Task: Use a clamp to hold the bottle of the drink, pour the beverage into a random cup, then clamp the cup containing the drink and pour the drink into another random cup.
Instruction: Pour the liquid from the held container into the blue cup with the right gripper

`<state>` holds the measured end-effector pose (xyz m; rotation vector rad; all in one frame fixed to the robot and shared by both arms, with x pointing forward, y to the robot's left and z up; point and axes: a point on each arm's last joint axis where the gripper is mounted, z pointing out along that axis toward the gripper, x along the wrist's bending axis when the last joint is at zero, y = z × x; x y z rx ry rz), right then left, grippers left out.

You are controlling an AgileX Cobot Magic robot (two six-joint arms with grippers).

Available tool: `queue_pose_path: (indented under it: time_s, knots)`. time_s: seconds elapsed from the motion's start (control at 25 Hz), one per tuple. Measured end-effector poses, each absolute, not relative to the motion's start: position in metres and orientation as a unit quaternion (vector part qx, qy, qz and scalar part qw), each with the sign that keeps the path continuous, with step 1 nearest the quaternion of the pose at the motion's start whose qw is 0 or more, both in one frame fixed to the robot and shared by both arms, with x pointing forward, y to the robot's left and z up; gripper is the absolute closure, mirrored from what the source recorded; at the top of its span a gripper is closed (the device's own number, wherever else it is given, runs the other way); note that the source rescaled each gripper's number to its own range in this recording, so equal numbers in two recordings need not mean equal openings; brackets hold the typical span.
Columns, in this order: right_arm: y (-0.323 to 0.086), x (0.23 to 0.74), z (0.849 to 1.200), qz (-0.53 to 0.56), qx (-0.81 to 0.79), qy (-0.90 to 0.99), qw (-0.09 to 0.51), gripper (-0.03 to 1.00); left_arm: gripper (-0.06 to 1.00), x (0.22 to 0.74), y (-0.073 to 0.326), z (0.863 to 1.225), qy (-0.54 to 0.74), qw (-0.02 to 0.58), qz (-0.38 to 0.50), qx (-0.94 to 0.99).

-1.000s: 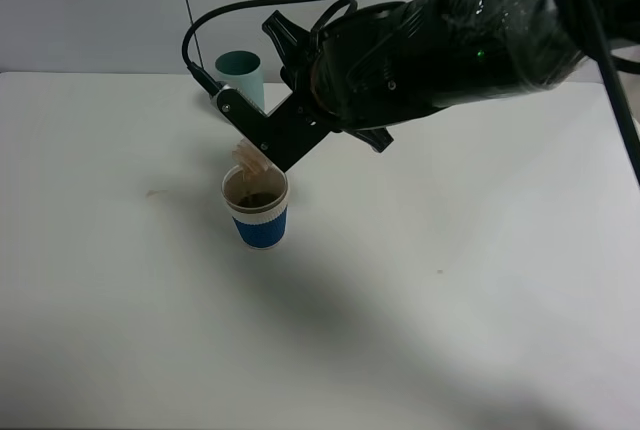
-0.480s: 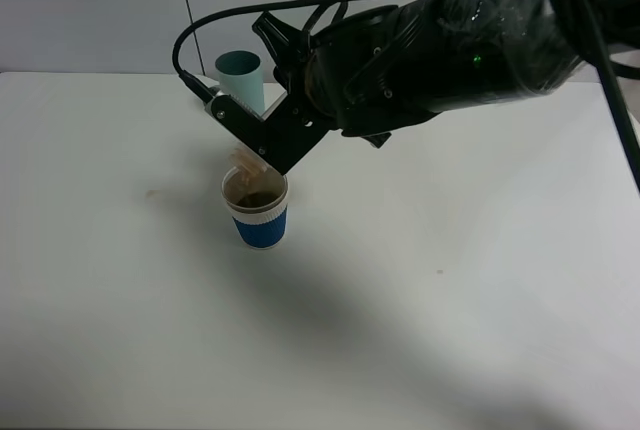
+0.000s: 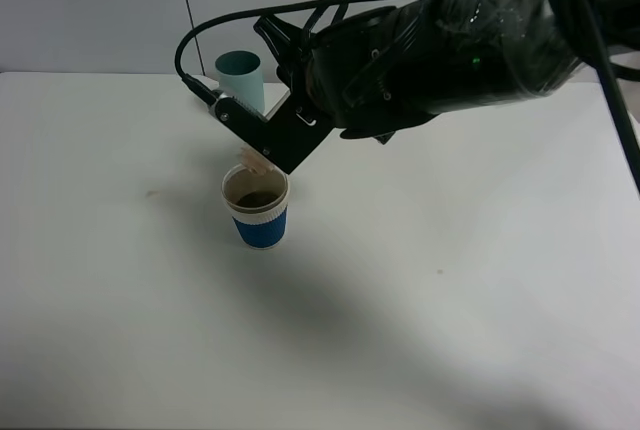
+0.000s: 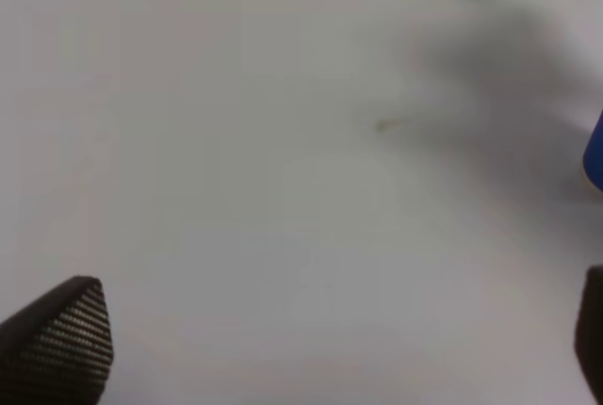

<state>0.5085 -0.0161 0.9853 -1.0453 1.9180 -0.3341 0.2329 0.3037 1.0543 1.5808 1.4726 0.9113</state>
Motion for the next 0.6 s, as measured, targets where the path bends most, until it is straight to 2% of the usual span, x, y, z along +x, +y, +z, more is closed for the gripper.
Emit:
queue_pose_path:
  time_s: [0.6]
  knots:
    - [-0.005, 0.499, 0.990, -0.159, -0.457, 0.738, 0.470, 0.95, -0.06, 0.233, 0.304, 1.054, 0.579, 0.388, 0.358, 0.621]
